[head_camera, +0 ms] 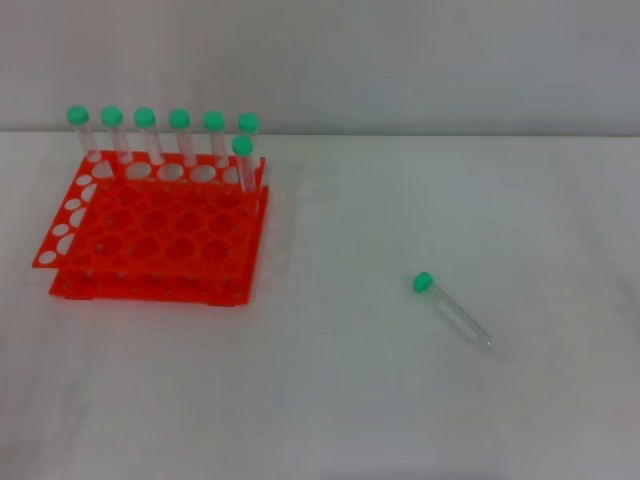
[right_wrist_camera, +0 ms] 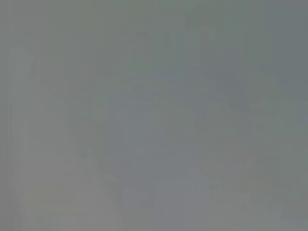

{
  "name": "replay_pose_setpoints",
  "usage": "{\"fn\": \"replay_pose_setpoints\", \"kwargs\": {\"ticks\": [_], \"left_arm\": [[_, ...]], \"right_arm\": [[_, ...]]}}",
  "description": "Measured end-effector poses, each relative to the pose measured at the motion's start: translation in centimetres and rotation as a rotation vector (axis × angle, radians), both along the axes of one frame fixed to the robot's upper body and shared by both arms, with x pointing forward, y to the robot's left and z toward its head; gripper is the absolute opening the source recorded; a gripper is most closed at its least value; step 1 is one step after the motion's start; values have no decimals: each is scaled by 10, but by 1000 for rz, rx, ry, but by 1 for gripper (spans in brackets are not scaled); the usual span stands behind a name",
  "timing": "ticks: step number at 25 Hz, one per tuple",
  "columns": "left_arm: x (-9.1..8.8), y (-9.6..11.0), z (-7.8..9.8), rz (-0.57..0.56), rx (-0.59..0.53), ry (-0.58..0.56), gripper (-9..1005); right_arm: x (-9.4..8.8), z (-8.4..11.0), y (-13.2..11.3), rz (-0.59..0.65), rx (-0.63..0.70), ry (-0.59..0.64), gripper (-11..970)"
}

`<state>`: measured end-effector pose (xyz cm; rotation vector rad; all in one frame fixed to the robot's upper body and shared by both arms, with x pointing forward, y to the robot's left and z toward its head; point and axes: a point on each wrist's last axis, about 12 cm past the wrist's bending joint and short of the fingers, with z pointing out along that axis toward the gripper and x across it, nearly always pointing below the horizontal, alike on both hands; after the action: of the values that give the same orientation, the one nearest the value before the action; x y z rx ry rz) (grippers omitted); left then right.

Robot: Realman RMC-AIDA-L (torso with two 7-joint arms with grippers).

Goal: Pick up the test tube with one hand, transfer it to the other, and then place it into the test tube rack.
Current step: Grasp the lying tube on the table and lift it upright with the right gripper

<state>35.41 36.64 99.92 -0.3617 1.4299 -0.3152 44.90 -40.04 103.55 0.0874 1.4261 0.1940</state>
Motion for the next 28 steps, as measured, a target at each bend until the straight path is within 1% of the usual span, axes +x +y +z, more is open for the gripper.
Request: {"fn": "replay_pose_setpoints", "kwargs": {"ticks": [4, 8, 11, 13, 14, 16, 18, 20, 22, 24, 26, 28], "left_arm": [[-1, -3, 0, -21, 0, 1, 879], [-4, -4, -1, -25, -2, 7, 879], [-5, -4, -2, -24, -3, 10, 878], [-5, -5, -2, -27, -4, 13, 878], [-5, -5, -2, -29, -5, 15, 878], [-4, -6, -3, -32, -8, 18, 877], [-4, -7, -3, -32, -11, 18, 877], [-4, -8, -3, -27, -22, 15, 877], [-3, -8, -3, -28, -33, 13, 876], [-1, -9, -3, -39, -38, 12, 876], [1, -10, -3, -52, -38, 17, 876], [1, -10, -4, -54, -38, 18, 875]], "right_arm": [[-5, 4, -1, 40, 23, -22, 822], [-10, 7, -5, 50, 15, -29, 821], [-7, 11, -3, 98, 23, -24, 820], [4, 20, 0, 210, -10, -3, 819], [12, 27, 1, 277, -25, 18, 818], [35, 48, 5, 431, -53, 109, 816], [51, 66, 10, 521, -76, 187, 813], [70, 91, 25, 619, -139, 276, 809], [83, 112, 46, 683, -234, 346, 806], [95, 129, 70, 723, -304, 458, 804], [104, 142, 92, 732, -344, 555, 803], [115, 158, 118, 711, -395, 670, 801]]}}
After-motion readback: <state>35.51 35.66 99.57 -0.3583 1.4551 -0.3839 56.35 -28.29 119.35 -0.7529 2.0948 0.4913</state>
